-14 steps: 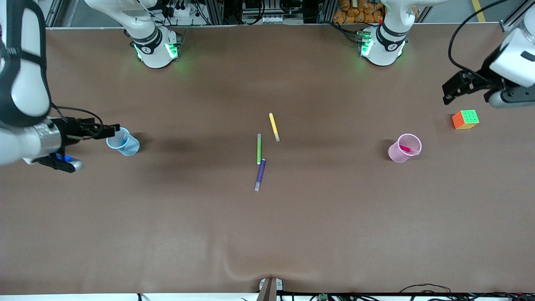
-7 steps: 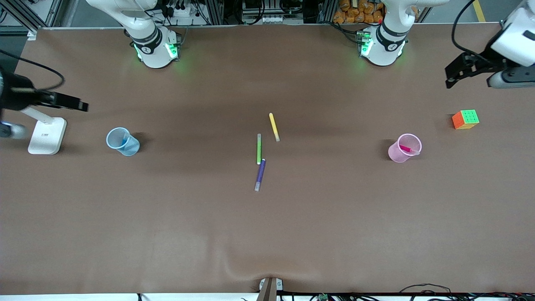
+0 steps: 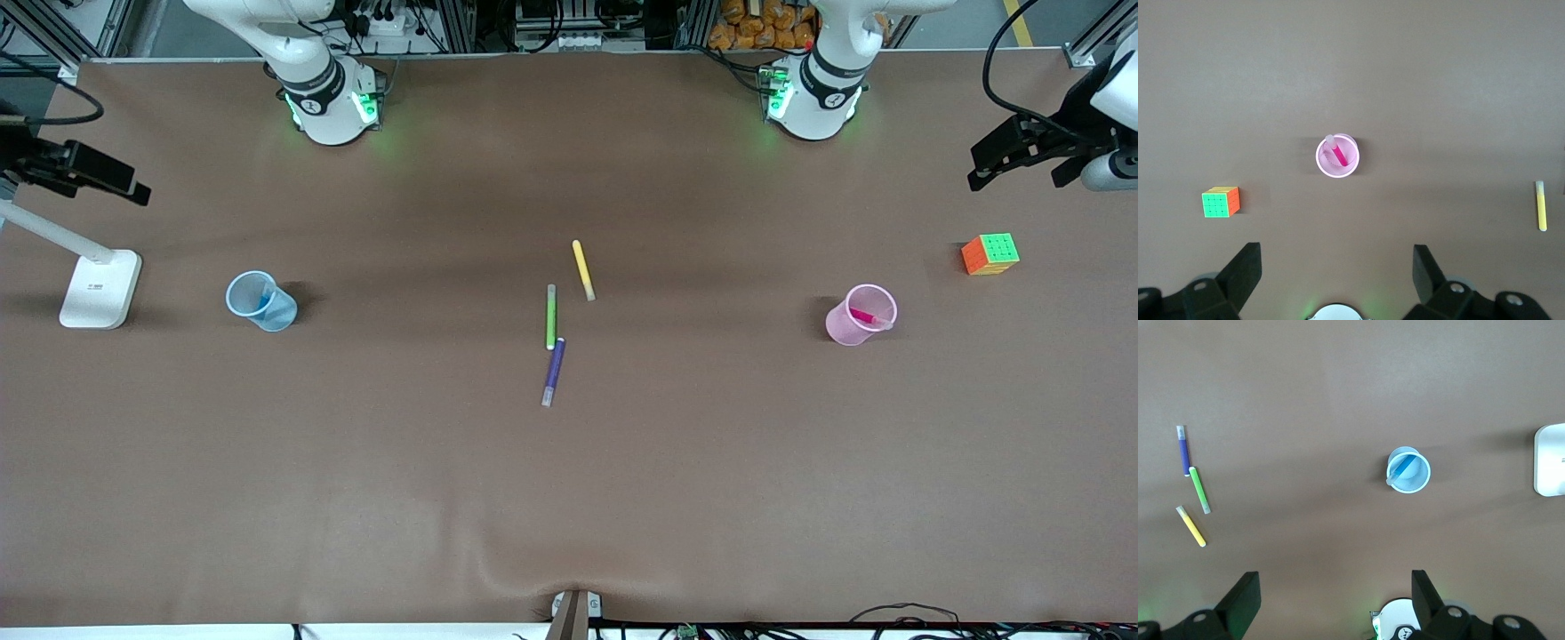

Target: Place pink and blue markers in matching cups

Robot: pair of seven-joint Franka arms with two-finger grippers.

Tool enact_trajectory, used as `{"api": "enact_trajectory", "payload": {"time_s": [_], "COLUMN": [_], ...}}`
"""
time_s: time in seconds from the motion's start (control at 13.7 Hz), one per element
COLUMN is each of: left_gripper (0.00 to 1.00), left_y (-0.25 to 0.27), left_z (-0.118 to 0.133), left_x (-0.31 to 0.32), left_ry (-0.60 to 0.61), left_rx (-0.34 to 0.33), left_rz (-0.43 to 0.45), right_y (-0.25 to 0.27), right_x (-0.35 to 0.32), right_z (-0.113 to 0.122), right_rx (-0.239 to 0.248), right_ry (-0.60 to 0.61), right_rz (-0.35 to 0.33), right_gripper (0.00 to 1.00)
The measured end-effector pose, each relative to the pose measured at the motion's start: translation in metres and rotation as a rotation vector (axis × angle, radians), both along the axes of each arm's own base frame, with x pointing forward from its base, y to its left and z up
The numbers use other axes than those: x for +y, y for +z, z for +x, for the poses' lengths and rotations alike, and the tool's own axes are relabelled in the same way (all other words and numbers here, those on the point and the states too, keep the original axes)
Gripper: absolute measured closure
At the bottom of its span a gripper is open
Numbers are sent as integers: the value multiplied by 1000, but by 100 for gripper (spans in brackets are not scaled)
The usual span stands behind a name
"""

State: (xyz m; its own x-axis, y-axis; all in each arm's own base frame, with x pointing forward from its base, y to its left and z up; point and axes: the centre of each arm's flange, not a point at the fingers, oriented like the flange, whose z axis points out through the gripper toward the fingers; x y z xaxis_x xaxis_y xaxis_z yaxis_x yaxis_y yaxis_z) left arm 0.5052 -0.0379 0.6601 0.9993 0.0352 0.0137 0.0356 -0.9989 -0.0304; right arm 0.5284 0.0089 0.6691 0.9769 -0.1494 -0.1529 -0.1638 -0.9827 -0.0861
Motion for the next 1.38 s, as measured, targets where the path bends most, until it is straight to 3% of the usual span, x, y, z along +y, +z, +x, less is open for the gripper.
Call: {"api": "enact_trajectory", "payload": {"time_s": [0.22, 0.44, 0.66, 1.38], "left_gripper": [0, 0, 0, 0], "left_y": [0, 0, 0, 5], "left_z": [1, 2, 3, 5], "left_x": [1, 2, 1, -1], "left_ry": [2, 3, 3, 2], "left_rx": [-6, -8, -12, -27], "left_rz": [-1, -1, -1, -4], "right_y": [2, -2, -3, -4], "right_x": [2, 3, -1, -13], "right_z": [-9, -11, -7, -8], "right_rx": [-8, -50, -87, -94], "right_ry": [1, 2, 80, 203], "right_rz": [-5, -7, -24, -50], "right_gripper": [0, 0, 0, 0]}}
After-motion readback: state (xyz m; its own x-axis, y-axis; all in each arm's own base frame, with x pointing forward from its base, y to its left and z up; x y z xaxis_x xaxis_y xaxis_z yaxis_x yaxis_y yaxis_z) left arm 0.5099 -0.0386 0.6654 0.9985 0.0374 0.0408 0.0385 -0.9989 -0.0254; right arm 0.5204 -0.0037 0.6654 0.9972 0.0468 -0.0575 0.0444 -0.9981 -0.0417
